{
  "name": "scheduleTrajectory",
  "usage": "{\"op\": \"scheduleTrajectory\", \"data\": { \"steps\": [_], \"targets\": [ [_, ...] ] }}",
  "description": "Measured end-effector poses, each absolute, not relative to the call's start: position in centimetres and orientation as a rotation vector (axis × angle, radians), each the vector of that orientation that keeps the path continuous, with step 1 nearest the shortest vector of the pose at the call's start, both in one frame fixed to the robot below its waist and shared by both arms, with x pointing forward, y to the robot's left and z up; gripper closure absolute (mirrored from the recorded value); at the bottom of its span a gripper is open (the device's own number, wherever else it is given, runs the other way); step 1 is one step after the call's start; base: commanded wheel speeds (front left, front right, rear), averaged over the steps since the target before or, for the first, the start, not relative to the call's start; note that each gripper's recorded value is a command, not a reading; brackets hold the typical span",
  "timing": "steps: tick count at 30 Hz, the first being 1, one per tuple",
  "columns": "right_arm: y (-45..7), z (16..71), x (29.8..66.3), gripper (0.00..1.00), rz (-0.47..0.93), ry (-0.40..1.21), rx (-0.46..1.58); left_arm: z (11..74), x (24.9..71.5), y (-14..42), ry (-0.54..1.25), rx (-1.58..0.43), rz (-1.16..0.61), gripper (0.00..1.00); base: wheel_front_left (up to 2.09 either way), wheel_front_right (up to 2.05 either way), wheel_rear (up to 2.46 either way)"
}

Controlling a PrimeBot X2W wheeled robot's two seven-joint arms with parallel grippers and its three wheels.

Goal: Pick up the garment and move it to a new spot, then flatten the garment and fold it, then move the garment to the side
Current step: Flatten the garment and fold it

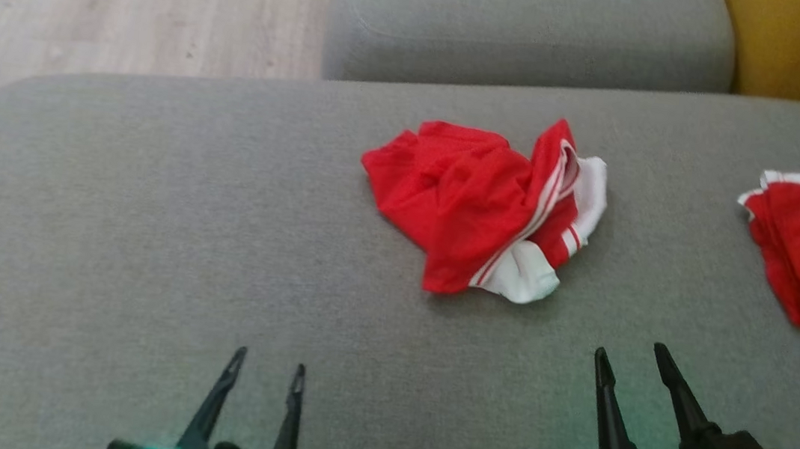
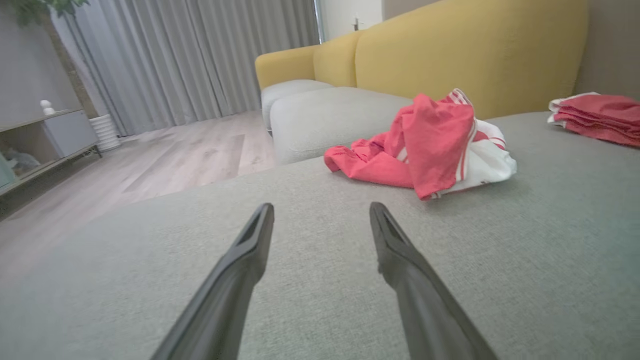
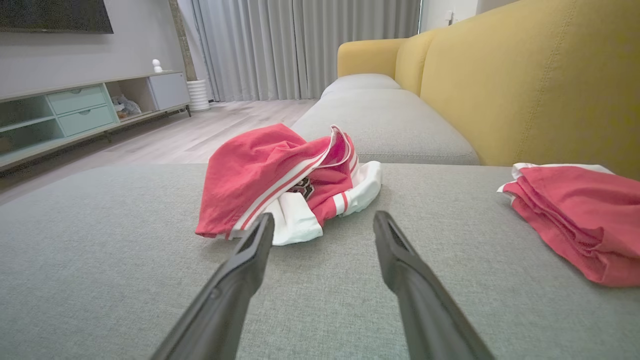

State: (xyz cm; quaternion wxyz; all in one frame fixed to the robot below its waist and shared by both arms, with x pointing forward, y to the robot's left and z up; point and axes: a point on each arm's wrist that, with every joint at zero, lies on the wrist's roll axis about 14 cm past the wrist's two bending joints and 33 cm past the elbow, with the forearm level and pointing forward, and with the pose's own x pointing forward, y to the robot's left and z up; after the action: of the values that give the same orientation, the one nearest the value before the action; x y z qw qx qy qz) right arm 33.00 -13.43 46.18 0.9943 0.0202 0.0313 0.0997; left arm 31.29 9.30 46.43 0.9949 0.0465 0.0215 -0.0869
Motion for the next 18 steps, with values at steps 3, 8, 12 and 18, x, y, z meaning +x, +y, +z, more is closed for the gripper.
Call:
{"op": "scheduleTrajectory", "data": {
  "steps": [3, 8, 12, 18],
  "targets": [
    [-13.7, 46.0, 33.3, 0.00, 0.190, 0.071, 0.036, 45.2, 32.2, 7.4, 0.078, 0.099, -0.260, 0.00, 0.00, 0.00, 0.00],
    [-15.4, 46.4, 34.8, 0.00, 0.134, 0.055, 0.046, 43.2, 35.5, 3.8, 0.130, 0.120, -0.404, 0.00, 0.00, 0.00, 0.00],
    [-17.4, 45.8, 35.0, 0.00, 0.069, 0.078, 0.039, 39.1, 38.1, 0.9, 0.237, 0.202, -0.529, 0.00, 0.00, 0.00, 0.00],
    [-20.4, 45.1, 34.4, 0.00, -0.031, 0.107, 0.039, 37.7, 41.4, -2.8, 0.252, 0.239, -0.613, 0.00, 0.00, 0.00, 0.00]
  ]
}}
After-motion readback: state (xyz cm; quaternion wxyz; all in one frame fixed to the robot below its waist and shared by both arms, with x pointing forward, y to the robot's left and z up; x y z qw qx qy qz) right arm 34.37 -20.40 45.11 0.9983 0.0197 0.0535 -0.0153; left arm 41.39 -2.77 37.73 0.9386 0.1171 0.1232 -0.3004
